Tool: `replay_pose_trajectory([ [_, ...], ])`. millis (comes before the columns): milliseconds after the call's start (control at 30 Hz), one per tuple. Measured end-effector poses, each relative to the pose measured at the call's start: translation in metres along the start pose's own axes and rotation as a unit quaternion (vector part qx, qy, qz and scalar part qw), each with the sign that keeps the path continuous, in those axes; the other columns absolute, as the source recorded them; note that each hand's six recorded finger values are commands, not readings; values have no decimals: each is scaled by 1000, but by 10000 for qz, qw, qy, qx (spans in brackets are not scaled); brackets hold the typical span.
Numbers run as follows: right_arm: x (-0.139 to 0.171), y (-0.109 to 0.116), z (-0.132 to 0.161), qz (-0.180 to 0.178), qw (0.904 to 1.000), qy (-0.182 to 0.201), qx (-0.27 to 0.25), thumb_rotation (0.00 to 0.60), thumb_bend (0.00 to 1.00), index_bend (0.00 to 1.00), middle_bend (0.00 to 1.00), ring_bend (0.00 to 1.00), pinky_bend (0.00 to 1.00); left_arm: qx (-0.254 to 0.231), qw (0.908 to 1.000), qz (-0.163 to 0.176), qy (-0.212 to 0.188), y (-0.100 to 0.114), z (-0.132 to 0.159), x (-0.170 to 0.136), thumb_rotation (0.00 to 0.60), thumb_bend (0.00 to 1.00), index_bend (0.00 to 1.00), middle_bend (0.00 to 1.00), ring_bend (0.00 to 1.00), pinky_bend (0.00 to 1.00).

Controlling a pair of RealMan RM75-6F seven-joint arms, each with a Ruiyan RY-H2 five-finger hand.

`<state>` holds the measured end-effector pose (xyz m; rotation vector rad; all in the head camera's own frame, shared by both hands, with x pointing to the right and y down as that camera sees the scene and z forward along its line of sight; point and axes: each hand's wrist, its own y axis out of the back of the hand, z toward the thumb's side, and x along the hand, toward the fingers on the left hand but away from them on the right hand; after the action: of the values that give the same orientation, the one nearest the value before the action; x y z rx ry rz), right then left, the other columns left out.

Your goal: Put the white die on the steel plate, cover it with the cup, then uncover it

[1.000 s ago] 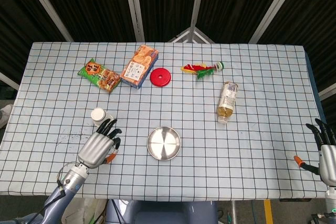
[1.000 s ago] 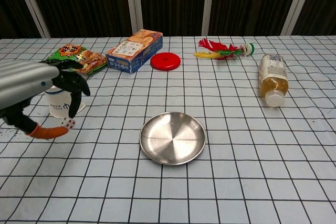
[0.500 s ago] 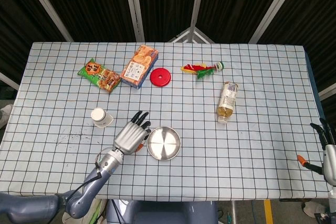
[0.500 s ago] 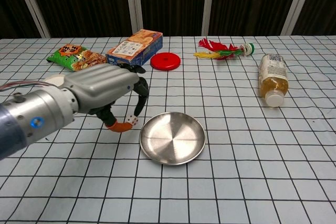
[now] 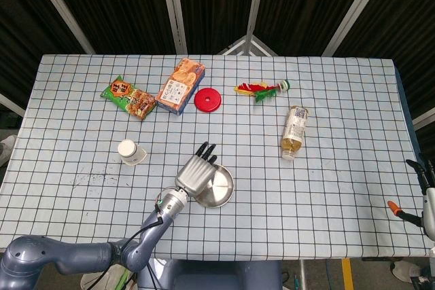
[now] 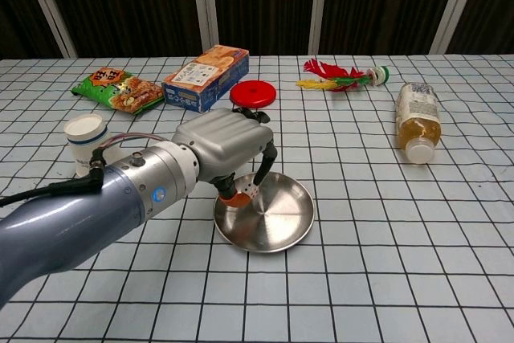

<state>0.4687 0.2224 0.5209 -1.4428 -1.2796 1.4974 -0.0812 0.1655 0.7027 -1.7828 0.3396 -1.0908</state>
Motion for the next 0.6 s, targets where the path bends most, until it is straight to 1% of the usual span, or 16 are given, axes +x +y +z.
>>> replay_pose_trajectory([
  [67, 0, 1, 0, -12, 10000, -10, -3, 600, 96, 187, 98, 112, 72, 40, 10000, -87, -6, -3, 0, 0, 600, 223, 387, 234, 10, 0],
  [167, 0, 0, 0, -9, 10000, -17, -3, 600, 96, 187, 98, 112, 72, 120, 9998, -185, -3, -5, -3, -2, 600, 181, 235, 203, 1, 0],
  [200, 0, 0, 0, -3, 10000, -12, -1, 600, 96, 187, 98, 112, 72, 100, 9997, -211, 8, -5, -4, -3, 600, 169, 166, 181, 0, 0],
  [300, 0, -1, 1, 21, 10000, 2, 18, 600, 96, 187, 98, 112, 72, 3, 9997, -238, 36, -2, -8, -5, 600, 147, 44, 112, 0, 0],
  [367, -1, -2, 1, 33, 10000, 8, 33, 600, 96, 187, 98, 113, 72, -88, 9997, -215, 39, 2, -10, -7, 600, 146, 16, 87, 0, 0],
  [467, -1, -3, 2, 39, 10000, 15, 50, 600, 96, 187, 98, 114, 72, -367, 9992, -158, 38, 11, -12, -10, 600, 145, 23, 72, 0, 0],
  [600, -1, -4, 2, 54, 10000, 13, 56, 600, 96, 187, 98, 114, 72, -799, 9968, -39, 80, 28, -20, -16, 600, 145, 126, 89, 0, 0],
])
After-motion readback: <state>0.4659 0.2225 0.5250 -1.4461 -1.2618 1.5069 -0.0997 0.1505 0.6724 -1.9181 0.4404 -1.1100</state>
